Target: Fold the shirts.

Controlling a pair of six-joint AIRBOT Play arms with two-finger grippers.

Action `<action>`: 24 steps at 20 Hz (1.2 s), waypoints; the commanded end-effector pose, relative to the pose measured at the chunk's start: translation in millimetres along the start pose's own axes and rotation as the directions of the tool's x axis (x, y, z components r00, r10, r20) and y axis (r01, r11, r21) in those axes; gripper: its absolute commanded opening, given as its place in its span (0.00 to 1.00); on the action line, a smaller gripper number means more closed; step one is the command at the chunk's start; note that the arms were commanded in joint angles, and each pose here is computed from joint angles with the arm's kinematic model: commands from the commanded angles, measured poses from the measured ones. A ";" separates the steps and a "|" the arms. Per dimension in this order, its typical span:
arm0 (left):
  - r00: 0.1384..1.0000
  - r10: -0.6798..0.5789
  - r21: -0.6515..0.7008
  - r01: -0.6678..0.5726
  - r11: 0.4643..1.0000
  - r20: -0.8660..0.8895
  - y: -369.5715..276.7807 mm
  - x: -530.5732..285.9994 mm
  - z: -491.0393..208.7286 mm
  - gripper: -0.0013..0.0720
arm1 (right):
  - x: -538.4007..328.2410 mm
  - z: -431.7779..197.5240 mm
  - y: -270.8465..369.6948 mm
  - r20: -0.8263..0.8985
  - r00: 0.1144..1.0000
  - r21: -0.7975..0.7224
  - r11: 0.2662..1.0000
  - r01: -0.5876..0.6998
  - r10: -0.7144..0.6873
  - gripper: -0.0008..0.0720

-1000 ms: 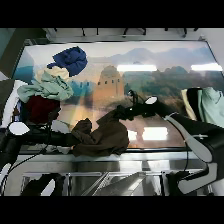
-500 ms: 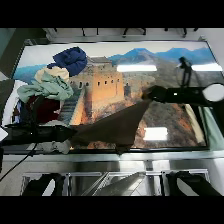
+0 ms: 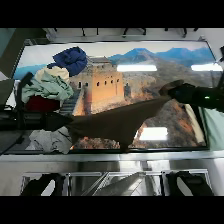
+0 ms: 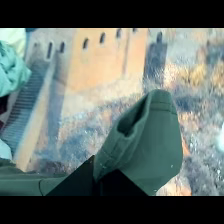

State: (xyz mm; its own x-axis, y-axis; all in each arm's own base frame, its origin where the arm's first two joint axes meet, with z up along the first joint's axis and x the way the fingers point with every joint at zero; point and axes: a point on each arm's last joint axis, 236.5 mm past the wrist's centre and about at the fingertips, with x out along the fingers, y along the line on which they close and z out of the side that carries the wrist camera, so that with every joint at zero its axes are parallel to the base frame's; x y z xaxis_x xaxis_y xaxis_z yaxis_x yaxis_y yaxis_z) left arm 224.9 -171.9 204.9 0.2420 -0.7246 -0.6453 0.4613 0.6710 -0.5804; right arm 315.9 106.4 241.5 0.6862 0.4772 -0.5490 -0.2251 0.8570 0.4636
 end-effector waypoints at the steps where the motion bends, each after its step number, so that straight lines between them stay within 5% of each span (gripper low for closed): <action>1: 0.999 -0.049 0.029 0.050 0.998 -0.006 -68.3 -36.4 4.8 0.05 | -70.7 11.4 36.1 0.060 0.998 -0.128 0.991 0.031 -0.023 0.04; 4: 1.000 0.010 0.001 -0.010 1.000 0.001 -95.7 -51.3 -20.9 0.05 | -140.1 28.1 41.8 0.182 0.972 -0.195 0.964 0.183 -0.148 0.04; 8: 0.948 0.313 0.056 -0.310 0.949 -0.055 -34.3 -33.8 -30.2 0.05 | -138.1 36.5 20.0 0.147 0.959 -0.188 0.945 0.267 -0.242 0.04; 13: 0.889 0.425 0.272 -0.373 0.887 -0.167 37.4 74.4 15.9 0.05 | -15.8 25.1 -32.0 -0.086 0.976 -0.046 0.979 0.197 -0.200 0.04; 19: 0.817 0.414 0.229 -0.349 0.909 -0.401 145.7 157.6 11.1 0.05 | 146.8 26.4 -81.2 -0.102 0.994 0.028 0.999 0.042 -0.038 0.04; 24: 0.813 0.433 0.216 -0.376 0.901 -0.390 179.5 185.7 10.5 0.05 | 242.2 36.7 -92.0 0.016 0.991 0.136 0.982 -0.130 0.129 0.04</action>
State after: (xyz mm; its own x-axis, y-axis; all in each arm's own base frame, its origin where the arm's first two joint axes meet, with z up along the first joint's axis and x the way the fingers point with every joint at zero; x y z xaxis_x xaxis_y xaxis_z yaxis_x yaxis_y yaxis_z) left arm 345.5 -188.0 8.0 0.0500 -0.2343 -0.9709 0.5072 0.8434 -0.1774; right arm 482.9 120.5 111.5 0.5999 0.5268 -0.6022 -0.2011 0.8278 0.5238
